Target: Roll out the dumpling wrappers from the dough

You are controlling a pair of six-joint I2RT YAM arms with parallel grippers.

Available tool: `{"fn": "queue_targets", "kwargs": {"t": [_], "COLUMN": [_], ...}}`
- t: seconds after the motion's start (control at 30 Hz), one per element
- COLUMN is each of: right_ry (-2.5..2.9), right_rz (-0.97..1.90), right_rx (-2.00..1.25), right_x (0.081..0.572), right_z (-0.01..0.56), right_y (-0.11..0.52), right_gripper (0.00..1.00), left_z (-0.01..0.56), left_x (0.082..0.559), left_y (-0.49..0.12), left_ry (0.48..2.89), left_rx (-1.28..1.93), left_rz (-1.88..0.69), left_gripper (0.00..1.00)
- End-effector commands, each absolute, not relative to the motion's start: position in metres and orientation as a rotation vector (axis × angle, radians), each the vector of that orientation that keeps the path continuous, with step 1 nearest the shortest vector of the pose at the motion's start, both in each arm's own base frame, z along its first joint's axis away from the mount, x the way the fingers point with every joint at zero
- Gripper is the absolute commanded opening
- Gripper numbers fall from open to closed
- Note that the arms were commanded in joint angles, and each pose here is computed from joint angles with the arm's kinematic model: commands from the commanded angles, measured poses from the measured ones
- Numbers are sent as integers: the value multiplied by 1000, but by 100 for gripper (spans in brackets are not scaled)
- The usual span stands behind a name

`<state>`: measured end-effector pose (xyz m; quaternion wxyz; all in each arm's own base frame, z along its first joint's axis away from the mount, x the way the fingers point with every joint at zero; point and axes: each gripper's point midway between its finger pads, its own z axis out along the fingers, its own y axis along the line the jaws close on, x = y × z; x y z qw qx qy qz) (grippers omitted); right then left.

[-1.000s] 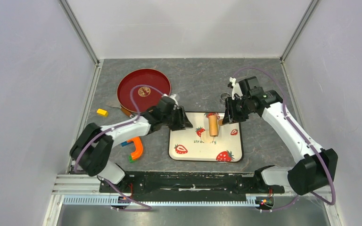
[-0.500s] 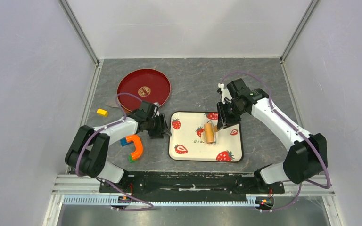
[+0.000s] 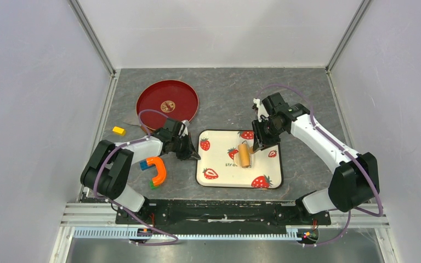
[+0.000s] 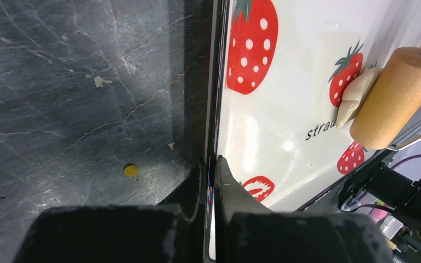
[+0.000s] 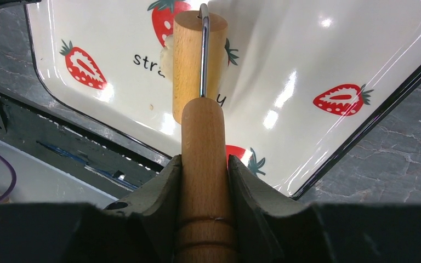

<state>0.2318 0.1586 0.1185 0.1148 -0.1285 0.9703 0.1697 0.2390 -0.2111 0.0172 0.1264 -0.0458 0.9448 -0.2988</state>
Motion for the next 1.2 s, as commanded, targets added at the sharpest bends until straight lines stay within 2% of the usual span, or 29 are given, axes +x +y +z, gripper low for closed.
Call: {"fn": "queue_targets", "kwargs": {"t": [0.0,0.17,0.43,0.8,1.17], "right_ry": [2933,2983,3022,3043,2777], "right_rz": [167,-142,-378,-290,-89], "right_rx": [-359,-345,-370,-430,-394], "right_x": [227,223,212,201,252], "right_z": [93,88,77,55,151], "right_y": [117,81,54,69,105], "right_gripper": [0,0,0,0,0], "left_z": [-14,-19,-26,-28,-29], "left_x": [225,224,221,221,220], "left_y": [-192,-184,-177,-179,-183], "left_ry": [2840,2861,2900,2910,2922], "left_rx": [-148,-163,-163,-142,-116], "left_rz": [-722,-647,-558,-541,-544], "left_gripper": [2,2,2,2,2]}}
